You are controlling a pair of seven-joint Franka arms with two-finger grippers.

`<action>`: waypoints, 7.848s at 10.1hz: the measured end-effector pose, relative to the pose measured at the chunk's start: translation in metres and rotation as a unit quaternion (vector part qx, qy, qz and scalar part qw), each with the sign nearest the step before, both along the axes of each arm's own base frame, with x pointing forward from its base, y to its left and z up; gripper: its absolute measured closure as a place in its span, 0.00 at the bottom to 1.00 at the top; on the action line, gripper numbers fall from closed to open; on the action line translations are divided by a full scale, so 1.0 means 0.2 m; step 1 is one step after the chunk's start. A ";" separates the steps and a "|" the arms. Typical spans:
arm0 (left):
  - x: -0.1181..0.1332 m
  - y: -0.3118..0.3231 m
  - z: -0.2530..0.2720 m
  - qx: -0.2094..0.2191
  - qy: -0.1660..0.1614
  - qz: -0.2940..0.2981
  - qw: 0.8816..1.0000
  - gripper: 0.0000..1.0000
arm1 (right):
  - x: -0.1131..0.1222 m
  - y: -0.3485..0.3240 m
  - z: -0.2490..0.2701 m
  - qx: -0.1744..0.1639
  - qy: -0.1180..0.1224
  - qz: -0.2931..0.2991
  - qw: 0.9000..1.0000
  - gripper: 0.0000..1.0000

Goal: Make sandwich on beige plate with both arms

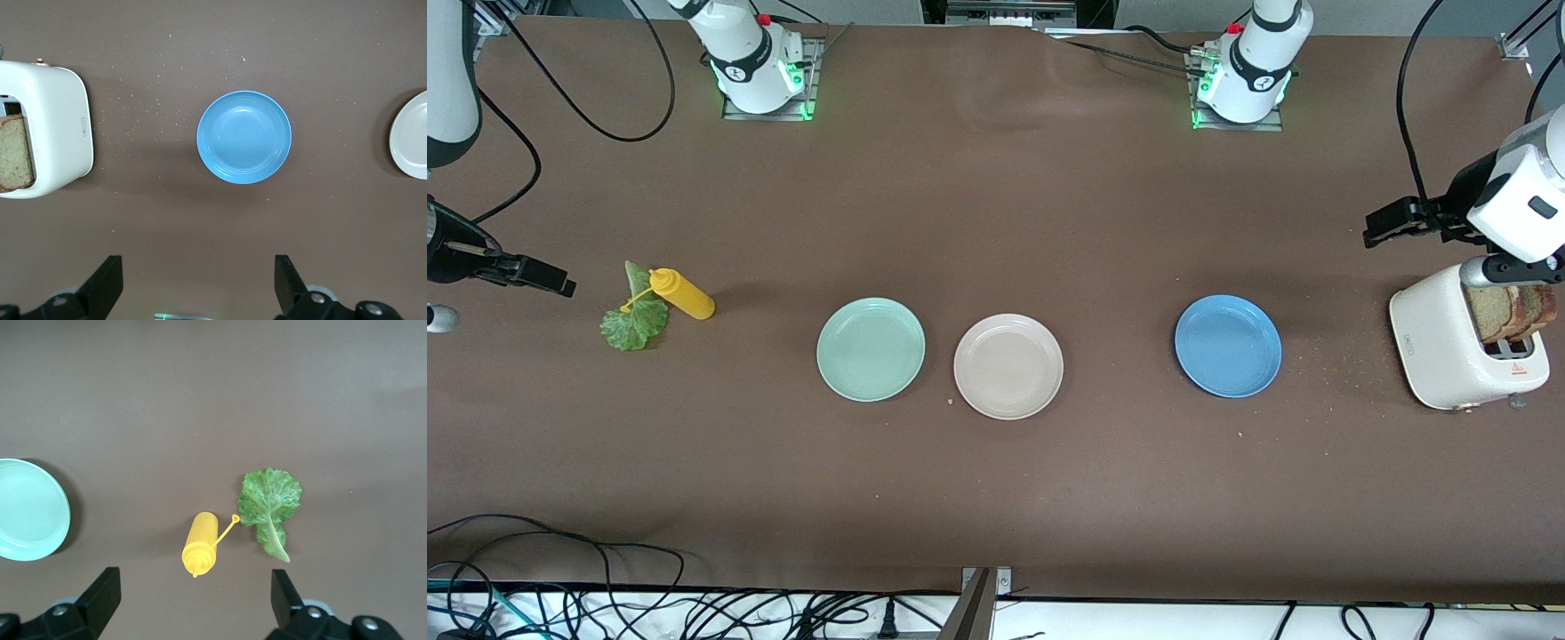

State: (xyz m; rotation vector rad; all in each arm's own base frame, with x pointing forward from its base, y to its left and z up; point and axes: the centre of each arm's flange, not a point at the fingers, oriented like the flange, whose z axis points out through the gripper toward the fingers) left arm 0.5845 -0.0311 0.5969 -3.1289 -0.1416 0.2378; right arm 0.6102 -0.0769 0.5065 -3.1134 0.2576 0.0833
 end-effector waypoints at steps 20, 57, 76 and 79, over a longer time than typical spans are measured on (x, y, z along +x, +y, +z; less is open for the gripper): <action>0.02 0.03 0.11 -0.001 -0.026 0.006 1.000 0.00 | 0.00 0.01 0.00 0.001 0.003 -0.001 1.000 0.00; 0.04 0.03 0.08 -0.001 -0.022 0.006 1.000 0.00 | 0.00 0.00 0.00 0.001 0.004 -0.003 1.000 0.00; 0.13 0.04 -0.16 -0.001 0.019 0.007 1.000 0.00 | -0.01 -0.03 0.00 0.000 0.005 -0.008 1.000 0.00; 0.15 0.14 -0.27 0.000 0.055 0.024 0.998 0.00 | -0.01 -0.03 0.00 0.000 0.005 -0.009 1.000 0.00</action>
